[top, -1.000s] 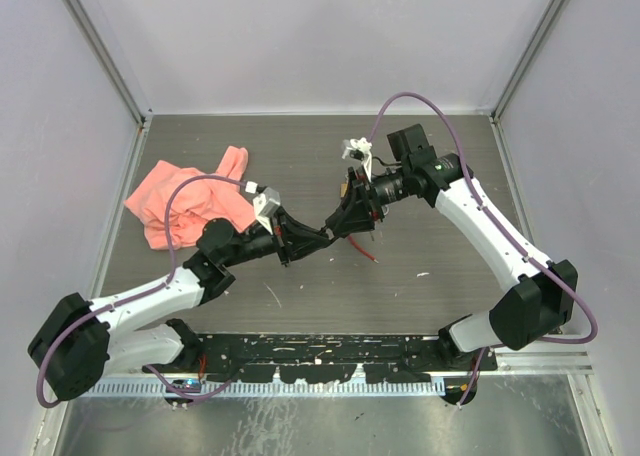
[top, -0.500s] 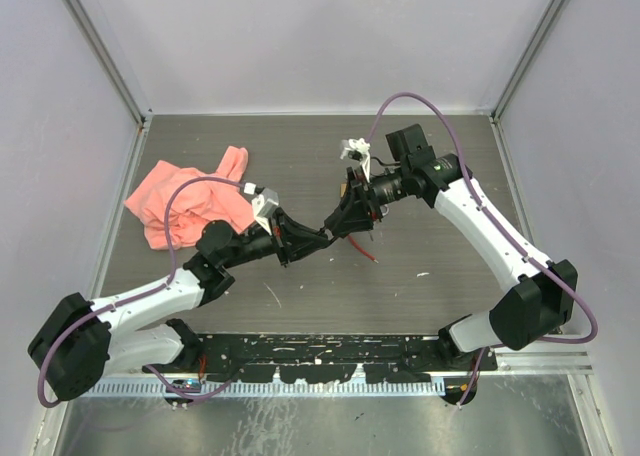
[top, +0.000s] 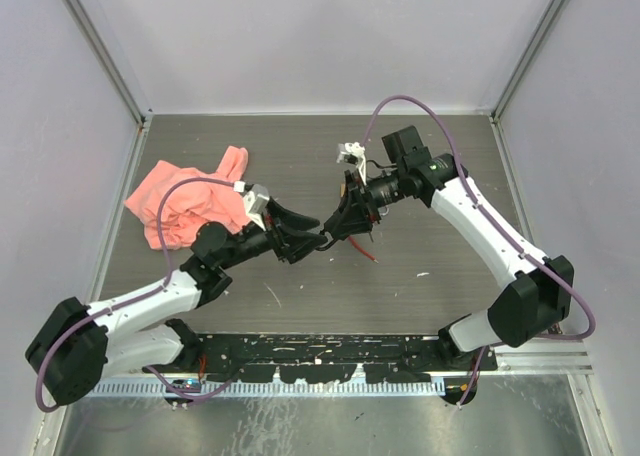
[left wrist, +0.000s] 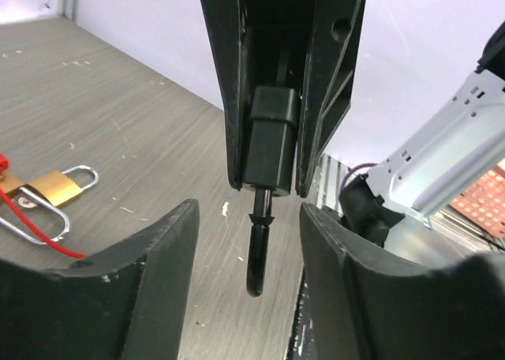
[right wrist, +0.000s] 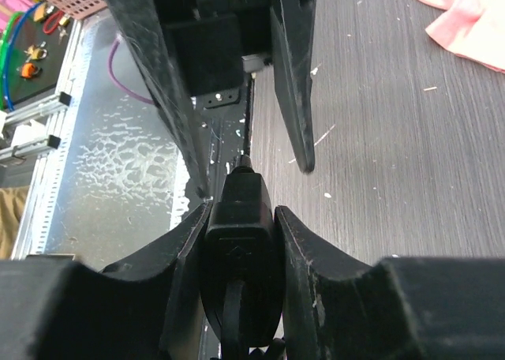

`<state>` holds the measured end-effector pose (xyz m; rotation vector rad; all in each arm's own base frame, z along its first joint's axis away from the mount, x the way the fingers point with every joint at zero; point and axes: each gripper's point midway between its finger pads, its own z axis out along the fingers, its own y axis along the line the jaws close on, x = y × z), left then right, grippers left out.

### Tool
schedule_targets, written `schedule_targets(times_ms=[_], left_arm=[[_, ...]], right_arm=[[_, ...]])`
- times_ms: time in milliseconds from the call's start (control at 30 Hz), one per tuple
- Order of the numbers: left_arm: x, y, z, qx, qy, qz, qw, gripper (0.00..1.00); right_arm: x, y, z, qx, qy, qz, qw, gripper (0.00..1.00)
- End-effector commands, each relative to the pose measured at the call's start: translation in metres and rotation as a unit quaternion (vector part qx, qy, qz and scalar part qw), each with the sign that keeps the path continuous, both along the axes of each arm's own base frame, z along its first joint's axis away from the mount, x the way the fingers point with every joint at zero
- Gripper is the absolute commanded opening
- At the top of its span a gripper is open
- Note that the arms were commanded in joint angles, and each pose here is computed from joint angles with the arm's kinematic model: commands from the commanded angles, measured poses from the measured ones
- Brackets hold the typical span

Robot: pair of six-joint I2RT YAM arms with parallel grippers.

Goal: Lock with the key
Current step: Lock the lock.

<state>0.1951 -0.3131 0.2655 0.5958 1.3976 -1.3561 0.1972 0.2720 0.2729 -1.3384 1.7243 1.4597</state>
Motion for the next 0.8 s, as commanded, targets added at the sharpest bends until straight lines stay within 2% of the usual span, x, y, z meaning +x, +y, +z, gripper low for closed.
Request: schedule_targets(times_ms=[0,167,233,333,533,767], left_arm=[[0.008,0.021,0.029,-0.043,-0.039,0.060,0.996,0.63],[0.007,0.051,0.006,0.025,-0.047,0.122,0.991,0.79],[0.006,0.065,-0.016,0.079,-0.043,0.144,0.985,0.79],[0.007,0.084,-0.038,0.118,-0.044,0.180,0.976,0.76],[0.003,0.106,-0.075,0.114,-0.011,0.220,0.969,0.72],[-0.002,0.110,-0.093,0.105,0.006,0.222,0.969,0.69]], right_arm=[[0.004,0.001,0.012,0.008,-0.047,0.001,0.999,0.01],[0.019,-0.009,-0.012,-0.044,-0.098,-0.027,0.994,0.01],[0.027,-0.014,-0.031,-0.076,-0.128,-0.040,0.988,0.01],[0.031,-0.016,-0.071,-0.137,-0.184,-0.048,0.972,0.01],[0.036,-0.012,-0.149,-0.256,-0.238,-0.053,0.936,0.01],[0.043,-0.005,-0.184,-0.305,-0.239,-0.065,0.920,0.01]])
